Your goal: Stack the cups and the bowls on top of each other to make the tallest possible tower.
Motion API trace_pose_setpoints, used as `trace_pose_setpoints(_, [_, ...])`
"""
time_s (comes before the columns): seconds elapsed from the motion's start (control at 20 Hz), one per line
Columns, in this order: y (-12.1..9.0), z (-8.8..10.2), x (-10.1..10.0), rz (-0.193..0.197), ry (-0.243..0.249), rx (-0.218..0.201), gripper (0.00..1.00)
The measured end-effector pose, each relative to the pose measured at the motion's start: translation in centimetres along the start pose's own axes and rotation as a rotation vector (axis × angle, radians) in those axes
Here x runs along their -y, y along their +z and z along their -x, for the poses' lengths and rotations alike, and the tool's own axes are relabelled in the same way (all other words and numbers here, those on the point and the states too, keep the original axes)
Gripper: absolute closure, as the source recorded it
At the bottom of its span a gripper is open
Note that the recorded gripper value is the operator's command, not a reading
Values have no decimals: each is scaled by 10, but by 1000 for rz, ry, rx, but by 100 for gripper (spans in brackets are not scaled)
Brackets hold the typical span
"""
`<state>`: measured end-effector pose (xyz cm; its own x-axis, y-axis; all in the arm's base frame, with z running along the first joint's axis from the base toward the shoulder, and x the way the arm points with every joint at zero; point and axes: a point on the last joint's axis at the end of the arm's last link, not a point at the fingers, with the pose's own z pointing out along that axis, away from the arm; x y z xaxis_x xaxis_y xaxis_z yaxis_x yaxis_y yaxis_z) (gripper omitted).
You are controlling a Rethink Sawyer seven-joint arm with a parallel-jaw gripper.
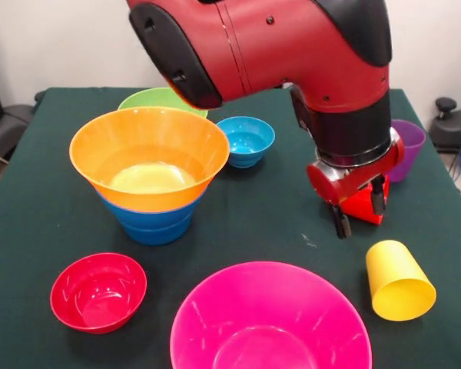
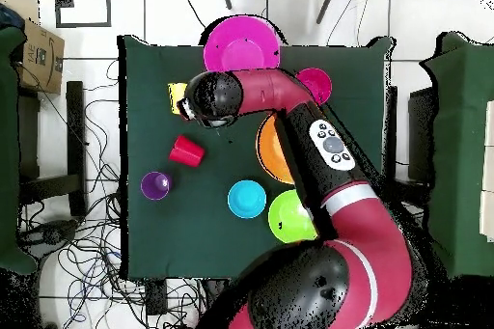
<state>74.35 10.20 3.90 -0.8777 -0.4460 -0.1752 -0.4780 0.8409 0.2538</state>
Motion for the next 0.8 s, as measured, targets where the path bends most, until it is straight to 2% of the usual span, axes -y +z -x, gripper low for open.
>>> trace_pose_setpoints(0.35, [-3, -3, 21, -26, 12, 11, 0])
trace_pose_setpoints(0.8, [9, -19, 49, -98, -21, 9, 0])
